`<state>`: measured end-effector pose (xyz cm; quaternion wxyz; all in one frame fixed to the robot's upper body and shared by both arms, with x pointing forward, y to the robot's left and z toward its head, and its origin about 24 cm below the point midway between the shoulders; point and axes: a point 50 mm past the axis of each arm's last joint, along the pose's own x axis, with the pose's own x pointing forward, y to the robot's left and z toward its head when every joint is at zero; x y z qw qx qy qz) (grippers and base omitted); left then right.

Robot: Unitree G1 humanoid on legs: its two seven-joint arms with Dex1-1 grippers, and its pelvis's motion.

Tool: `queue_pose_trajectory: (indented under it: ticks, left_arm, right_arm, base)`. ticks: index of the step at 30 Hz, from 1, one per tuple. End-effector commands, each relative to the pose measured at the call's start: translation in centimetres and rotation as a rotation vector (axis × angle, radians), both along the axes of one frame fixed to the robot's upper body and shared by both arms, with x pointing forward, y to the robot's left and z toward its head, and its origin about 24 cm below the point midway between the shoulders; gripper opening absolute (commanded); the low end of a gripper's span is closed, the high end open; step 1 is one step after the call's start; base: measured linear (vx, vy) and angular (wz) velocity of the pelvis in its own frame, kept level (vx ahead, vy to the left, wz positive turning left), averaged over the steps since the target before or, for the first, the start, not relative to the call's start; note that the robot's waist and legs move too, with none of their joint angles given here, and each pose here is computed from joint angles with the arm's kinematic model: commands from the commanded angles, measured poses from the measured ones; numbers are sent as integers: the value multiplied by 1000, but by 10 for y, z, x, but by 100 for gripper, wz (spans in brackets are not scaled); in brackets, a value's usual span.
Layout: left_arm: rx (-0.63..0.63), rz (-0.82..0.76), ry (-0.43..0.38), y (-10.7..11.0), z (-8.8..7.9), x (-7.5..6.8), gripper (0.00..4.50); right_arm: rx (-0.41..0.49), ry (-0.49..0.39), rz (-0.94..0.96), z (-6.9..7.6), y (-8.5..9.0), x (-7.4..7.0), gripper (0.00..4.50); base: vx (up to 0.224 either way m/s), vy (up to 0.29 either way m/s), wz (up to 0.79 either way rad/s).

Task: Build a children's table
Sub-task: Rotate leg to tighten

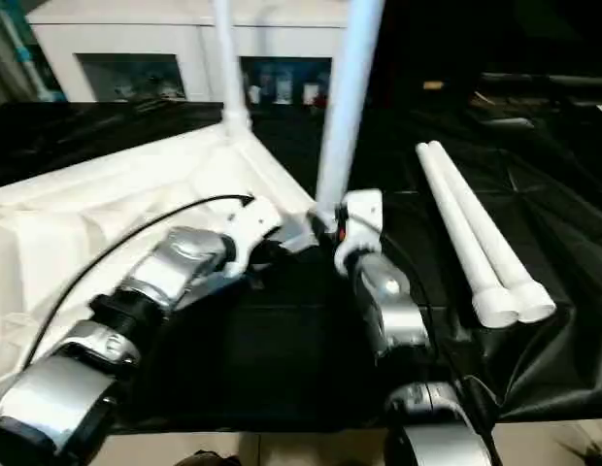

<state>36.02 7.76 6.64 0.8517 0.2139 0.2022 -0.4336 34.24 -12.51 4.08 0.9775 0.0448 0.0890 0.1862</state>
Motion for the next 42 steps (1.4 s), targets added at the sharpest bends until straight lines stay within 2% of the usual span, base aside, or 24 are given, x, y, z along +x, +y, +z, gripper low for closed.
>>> queue_pose_trajectory:
  ticks: [1,5,11,14,20,28,36,42]
  left_arm:
    - [5,-15,-10,9,-4,-3,0]
    - [13,-85,-8,20,-6,-9,0]
    - [8,-205,10,26,-5,-20,0]
    - [3,-232,18,27,-4,-22,0]
    - [-2,-320,34,26,-2,-30,0]
    - [-10,-333,39,24,-1,-32,0]
    - [-8,-338,41,24,0,-33,0]
    - [-2,-339,46,25,-2,-34,0]
  right_arm:
    - [-8,-7,86,6,-1,-1,351]
    - [-49,-43,237,16,-18,-6,351]
    - [-102,-53,385,23,-31,-13,351]
    - [-121,-43,425,23,-33,-15,351]
    - [-219,-10,580,18,-29,-23,351]
    - [-187,-56,570,25,-22,-16,351]
    - [-178,-47,595,22,-21,-18,282]
    - [-182,-30,578,16,-22,-21,270]
  base:
    - [0,0,0]
    - [0,0,0]
    - [0,0,0]
    - [0,0,0]
    - [0,0,0]
    - [0,0,0]
    - [0,0,0]
    - [0,0,0]
